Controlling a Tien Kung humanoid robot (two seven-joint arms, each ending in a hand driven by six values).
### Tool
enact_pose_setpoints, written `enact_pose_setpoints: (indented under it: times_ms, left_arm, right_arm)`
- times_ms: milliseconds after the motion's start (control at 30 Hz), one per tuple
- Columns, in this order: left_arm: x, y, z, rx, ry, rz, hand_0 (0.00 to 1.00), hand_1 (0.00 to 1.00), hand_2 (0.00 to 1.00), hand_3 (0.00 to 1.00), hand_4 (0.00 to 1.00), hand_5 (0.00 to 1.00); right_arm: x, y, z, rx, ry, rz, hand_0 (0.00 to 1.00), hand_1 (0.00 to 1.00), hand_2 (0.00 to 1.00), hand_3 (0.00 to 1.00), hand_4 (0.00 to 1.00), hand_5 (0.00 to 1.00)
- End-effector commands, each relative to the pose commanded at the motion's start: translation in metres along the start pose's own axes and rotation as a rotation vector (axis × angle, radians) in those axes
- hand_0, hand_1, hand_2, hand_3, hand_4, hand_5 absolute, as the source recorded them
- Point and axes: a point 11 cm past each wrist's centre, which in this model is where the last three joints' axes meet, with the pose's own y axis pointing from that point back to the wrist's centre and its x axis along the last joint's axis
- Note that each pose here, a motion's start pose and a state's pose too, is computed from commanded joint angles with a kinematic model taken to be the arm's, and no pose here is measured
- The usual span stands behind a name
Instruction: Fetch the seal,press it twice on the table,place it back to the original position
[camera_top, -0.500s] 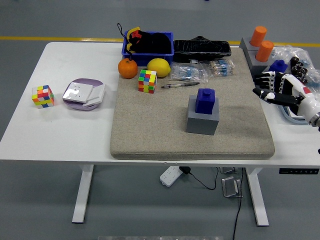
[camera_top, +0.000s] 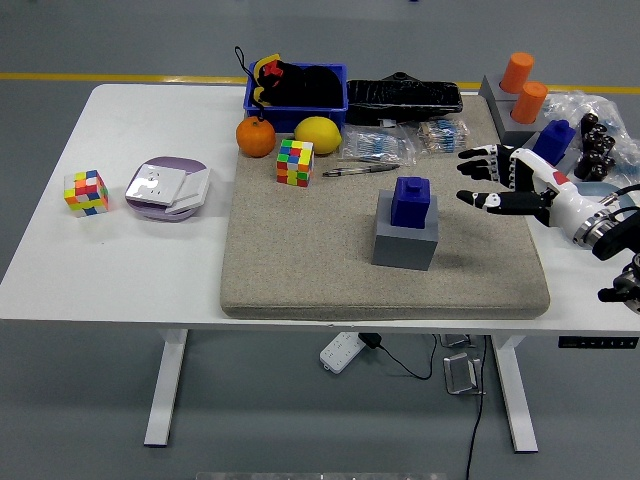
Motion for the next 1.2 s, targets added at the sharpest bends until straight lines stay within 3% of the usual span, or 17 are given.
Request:
enact_pose_setpoints:
  times_ms: [167, 200, 567, 967, 1000, 1200]
  left_arm:
    - [0.000, 0.000, 0.001, 0.000, -0.007, -0.001, 0.809, 0.814, 0.789, 0.840, 0.785, 0.397]
    - [0.000, 0.000, 0.001, 0.000, -0.008, -0.001, 0.809, 0.814, 0.789, 0.839, 0.785, 0.398]
    - [0.000, 0.000, 0.001, 0.002, -0.016, -0.002, 0.810, 0.815, 0.789, 0.839, 0.785, 0.397]
    - [-0.003, -0.001, -0.001, 0.003, -0.016, -0.008, 0.810, 0.815, 0.790, 0.840, 0.785, 0.398]
    - [-0.004, -0.001, 0.000, 0.003, -0.015, -0.008, 0.810, 0.816, 0.790, 0.841, 0.786, 0.398]
    - [-0.005, -0.001, -0.001, 0.004, -0.018, -0.010, 0.810, 0.817, 0.790, 0.840, 0.786, 0.397]
  right_arm:
    - [-0.013, -0.008, -0.002, -0.002, 0.026, -0.046, 0.853, 0.789, 0.784, 0.847, 0.962, 0.038]
    - [-0.015, -0.009, -0.003, -0.002, 0.027, -0.052, 0.865, 0.833, 0.844, 0.907, 0.967, 0.024]
    - [-0.028, -0.017, -0.003, -0.005, 0.038, -0.092, 0.866, 0.844, 0.860, 0.926, 0.975, 0.002]
    - [-0.039, -0.026, -0.002, 0.028, 0.065, -0.071, 0.823, 0.814, 0.840, 0.882, 0.937, 0.002]
    - [-0.039, -0.026, -0.002, 0.034, 0.066, -0.069, 0.775, 0.762, 0.801, 0.848, 0.886, 0.002]
    - [-0.041, -0.027, -0.002, 0.047, 0.066, -0.056, 0.759, 0.742, 0.769, 0.829, 0.870, 0.002]
